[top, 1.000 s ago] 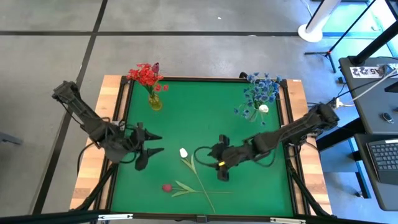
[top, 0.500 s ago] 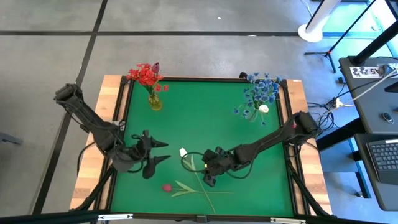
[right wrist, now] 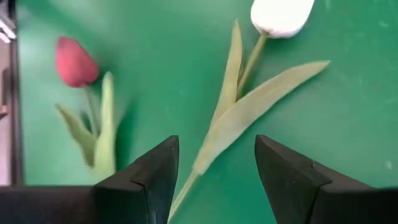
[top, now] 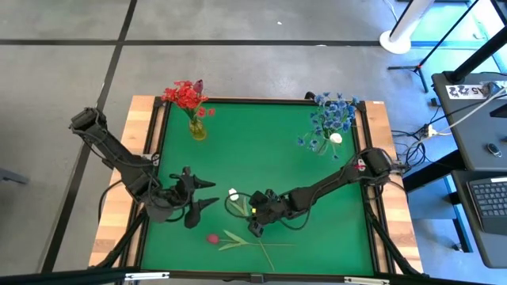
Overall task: Sort flowers into vase by color
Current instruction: Put the white flower into the transparent vase
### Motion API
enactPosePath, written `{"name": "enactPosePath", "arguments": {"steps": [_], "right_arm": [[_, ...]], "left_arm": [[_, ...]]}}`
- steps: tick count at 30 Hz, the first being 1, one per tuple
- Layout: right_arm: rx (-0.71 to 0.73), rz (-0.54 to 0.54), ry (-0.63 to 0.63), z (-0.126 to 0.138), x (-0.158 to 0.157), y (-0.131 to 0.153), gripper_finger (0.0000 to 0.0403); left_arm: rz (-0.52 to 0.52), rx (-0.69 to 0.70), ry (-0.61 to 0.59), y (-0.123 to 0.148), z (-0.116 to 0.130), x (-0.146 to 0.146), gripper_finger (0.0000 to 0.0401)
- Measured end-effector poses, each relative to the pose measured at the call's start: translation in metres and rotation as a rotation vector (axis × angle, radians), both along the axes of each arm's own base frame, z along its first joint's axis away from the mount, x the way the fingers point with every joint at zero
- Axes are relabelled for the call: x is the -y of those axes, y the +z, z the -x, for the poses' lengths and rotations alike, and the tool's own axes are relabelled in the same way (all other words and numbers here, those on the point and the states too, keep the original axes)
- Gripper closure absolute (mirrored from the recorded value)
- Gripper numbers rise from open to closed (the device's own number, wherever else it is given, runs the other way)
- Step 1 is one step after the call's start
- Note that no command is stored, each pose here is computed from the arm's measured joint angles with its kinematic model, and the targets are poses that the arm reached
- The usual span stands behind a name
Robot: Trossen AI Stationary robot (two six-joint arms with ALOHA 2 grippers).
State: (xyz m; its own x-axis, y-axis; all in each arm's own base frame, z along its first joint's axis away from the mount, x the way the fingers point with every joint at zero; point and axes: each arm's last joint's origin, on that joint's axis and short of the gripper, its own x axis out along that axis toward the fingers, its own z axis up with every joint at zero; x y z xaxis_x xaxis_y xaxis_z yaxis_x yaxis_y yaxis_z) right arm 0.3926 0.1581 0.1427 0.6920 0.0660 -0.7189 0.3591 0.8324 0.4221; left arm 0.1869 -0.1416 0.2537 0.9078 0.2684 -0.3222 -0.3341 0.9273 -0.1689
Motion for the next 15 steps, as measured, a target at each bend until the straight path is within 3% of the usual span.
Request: {"name": "enactPosePath", "arguments": {"steps": [9, 15], "right_arm": [[-0.133, 0.184, 0.026, -0.022, -0.007, -0.003, 0.0194], [-0.194, 0.224, 0.052, -0.033, -0.013, -0.012, 0.0194]], "left_arm": [[-0.006, -0.001, 0.001, 0.0, 0.0, 0.0, 0.0167], [-0.005, -0.001, 0.001, 0.0, 0.0, 0.0, 0.0167]]}}
